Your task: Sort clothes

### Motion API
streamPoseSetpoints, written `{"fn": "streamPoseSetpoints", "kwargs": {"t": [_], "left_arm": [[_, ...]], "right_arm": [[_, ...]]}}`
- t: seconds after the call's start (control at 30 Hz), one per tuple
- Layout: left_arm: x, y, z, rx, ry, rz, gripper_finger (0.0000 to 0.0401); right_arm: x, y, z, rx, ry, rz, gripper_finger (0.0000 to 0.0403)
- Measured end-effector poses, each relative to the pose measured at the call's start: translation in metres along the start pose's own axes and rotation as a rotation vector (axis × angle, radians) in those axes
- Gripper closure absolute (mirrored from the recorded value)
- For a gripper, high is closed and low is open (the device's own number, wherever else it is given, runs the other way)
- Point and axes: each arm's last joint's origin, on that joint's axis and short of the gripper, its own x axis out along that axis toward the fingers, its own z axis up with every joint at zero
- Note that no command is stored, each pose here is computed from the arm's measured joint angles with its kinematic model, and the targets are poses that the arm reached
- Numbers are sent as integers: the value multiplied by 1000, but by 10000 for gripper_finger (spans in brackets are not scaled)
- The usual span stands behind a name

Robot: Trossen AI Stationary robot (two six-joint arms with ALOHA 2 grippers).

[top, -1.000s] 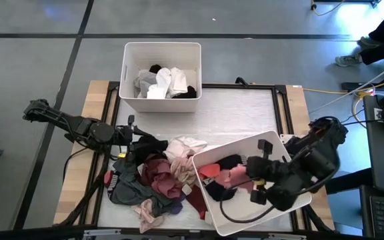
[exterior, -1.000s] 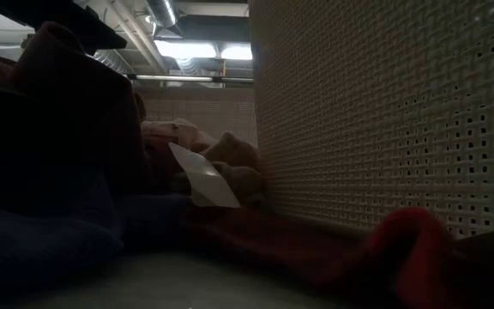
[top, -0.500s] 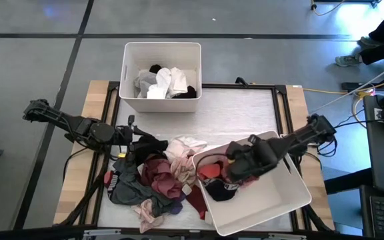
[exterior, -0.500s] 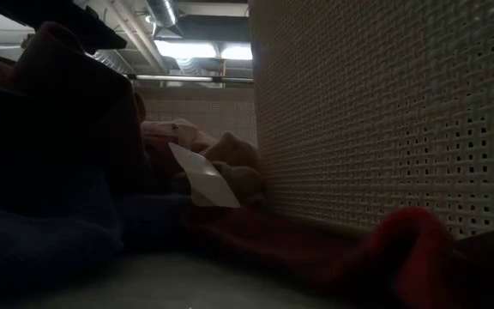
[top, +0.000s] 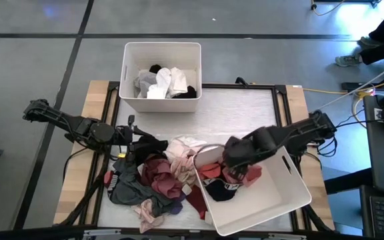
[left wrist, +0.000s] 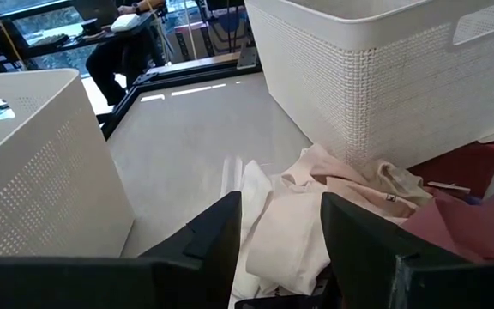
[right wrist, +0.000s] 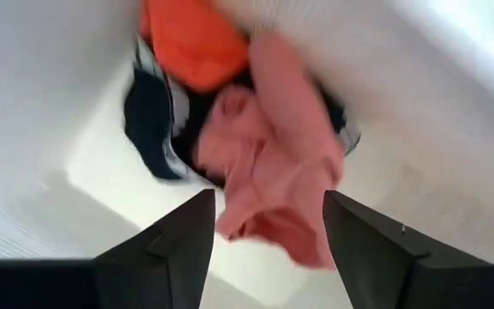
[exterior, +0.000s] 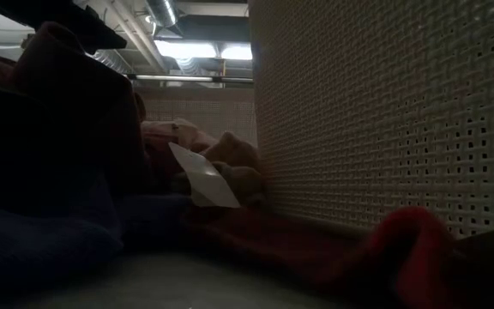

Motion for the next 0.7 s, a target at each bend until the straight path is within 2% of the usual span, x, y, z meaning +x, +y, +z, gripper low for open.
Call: {"fn": "streamPoseSetpoints", "kwargs": {"t": [0.17,0.27,0.37,0.57,0.7], "left_arm": [[0,0,0,0,-1,0,248],[0,0,0,0,1,0,248],[0,0,0,0,2,0,248],[0,0,0,0,3,0,248],[0,0,-1,-3,9,0,248]], "right_arm": [[-41,-24,6,61,-230,7,187],[-58,-49,14,148,-360,-28,187],[-65,-77,27,249,-429,-86,187],[-49,-125,58,347,-334,-157,188],[-23,-146,71,381,-197,-121,188]]}}
